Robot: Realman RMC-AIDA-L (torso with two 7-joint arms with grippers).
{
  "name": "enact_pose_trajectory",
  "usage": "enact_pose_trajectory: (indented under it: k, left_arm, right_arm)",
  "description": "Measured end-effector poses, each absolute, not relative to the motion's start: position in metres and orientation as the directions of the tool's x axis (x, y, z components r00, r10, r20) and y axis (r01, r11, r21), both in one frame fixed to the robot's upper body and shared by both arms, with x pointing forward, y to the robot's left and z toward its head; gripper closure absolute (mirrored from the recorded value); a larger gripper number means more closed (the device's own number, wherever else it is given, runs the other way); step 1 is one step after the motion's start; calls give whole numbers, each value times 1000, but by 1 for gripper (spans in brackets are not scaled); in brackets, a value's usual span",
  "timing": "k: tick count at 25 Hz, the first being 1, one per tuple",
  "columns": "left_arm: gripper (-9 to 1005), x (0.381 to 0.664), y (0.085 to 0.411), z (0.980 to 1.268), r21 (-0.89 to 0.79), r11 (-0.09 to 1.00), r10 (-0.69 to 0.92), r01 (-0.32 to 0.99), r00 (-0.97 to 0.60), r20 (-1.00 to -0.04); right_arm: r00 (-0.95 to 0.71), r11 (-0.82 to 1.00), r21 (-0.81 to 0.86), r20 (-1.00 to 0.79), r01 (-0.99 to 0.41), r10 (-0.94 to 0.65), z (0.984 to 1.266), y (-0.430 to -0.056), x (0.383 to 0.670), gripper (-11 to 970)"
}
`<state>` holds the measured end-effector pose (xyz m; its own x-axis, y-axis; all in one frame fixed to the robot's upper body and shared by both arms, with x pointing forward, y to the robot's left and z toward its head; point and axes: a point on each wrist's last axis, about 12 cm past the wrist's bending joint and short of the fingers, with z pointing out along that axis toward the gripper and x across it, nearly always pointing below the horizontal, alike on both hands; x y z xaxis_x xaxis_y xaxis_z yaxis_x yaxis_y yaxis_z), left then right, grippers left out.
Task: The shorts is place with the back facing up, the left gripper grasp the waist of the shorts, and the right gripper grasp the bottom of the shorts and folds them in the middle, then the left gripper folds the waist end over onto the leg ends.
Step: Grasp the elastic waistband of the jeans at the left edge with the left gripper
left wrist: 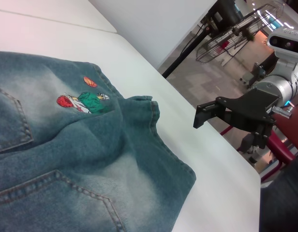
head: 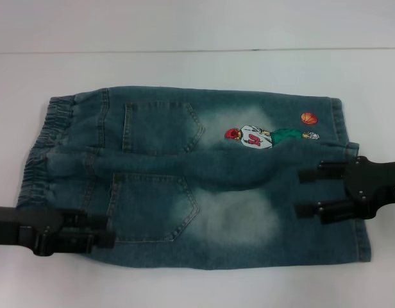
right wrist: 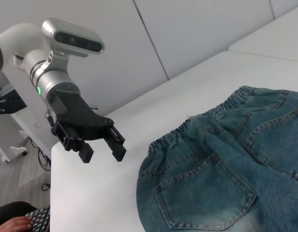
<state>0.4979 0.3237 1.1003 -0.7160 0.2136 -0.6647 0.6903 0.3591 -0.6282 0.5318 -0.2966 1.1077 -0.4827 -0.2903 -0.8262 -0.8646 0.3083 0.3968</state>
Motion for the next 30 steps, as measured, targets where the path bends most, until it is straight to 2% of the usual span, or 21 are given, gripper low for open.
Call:
enact_pose_trajectory:
  k: [10,15,18,22,24,25,30]
  left_arm:
    - [399,500,325,1100,-630,374,208,680,-724,-658]
    - [406,505,337,1113,-658,425,168,621,-769,-617]
    - [411,514,357,1129,-694,520,60,498,-831,-552]
    - [417,527,377,1149,-736,583,-55,343,-888,-457]
    - [420,533,380,1153,-733,624,-69,271,-915,-398]
    - [421,539,383,1152,-714,676,-90,183,-941,-326]
    - [429,551,382,1147,-673,735,-120,80,-962,-245]
  right_arm:
    - [-480,312,392,-827,-865,-293,1110,-296,535,43]
    - [-478,312,389,-828,-867,-294,1111,-295,537,43]
    - [-476,312,387,-829,-868,-295,1111,-295,538,43]
    - [-468,310,380,-832,-872,-299,1112,-294,539,42]
    - [-463,307,374,-833,-875,-304,1113,-294,540,42]
    - [-460,306,371,-833,-877,-307,1113,-293,540,42]
    - [-452,307,357,-825,-882,-340,1111,-288,543,42]
